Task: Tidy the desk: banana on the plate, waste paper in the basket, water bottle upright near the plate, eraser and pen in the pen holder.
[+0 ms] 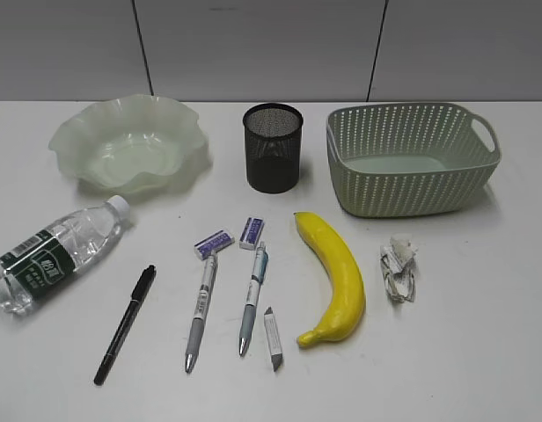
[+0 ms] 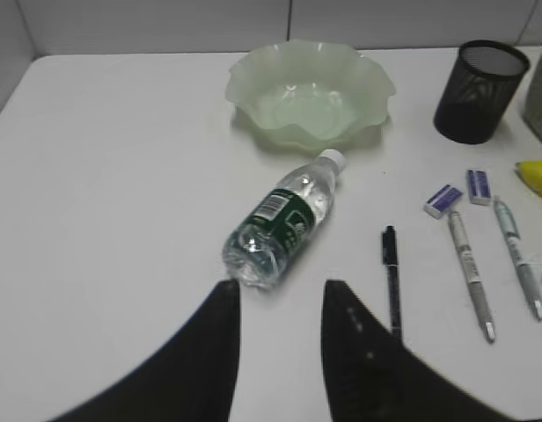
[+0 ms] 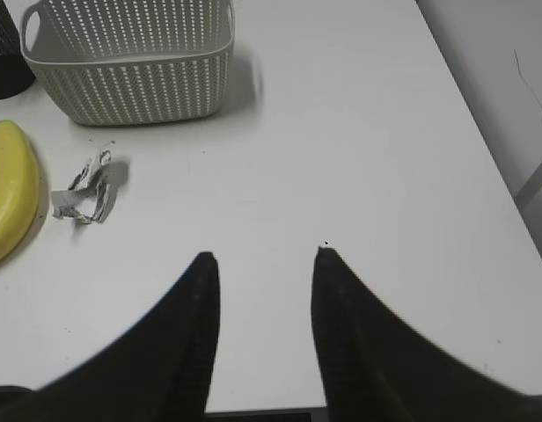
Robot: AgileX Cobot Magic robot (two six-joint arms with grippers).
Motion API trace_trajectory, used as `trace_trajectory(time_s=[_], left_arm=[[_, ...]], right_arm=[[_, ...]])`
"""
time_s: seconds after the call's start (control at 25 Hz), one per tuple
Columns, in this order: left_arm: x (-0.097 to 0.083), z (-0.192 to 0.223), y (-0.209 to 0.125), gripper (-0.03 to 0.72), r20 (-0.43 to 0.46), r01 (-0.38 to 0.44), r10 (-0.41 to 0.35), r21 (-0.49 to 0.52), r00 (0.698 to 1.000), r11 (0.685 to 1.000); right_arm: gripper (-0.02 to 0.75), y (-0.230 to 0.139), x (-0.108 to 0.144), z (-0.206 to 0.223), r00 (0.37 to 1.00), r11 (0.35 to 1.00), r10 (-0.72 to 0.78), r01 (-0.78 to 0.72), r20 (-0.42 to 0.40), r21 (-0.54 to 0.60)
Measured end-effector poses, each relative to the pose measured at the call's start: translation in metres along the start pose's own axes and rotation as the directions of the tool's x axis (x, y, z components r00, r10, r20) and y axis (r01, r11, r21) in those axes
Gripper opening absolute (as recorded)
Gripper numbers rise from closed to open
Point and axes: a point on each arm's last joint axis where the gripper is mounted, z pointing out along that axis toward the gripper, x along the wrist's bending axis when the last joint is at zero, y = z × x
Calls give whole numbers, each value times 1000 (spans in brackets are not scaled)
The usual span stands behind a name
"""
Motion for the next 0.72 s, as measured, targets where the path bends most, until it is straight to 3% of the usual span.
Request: trace_trajectory(time_s=[0.2,0.4,0.64,0.72], left_arm=[[-10,16,21,237,127,103,-103,3,987,995],[-20,54,50,237,263,207,-214,55,941,977],[-36,118,78,237,446,170,-257,227,857,959],[-40,149,84,237,471,134,-277,314,837,940]], right_arm=[[295,0,0,0,1000,1000,0,0,0,0],[295,0,0,0,1000,1000,0,0,0,0],[295,0,0,0,1000,1000,0,0,0,0],[295,0,0,0,1000,1000,0,0,0,0]])
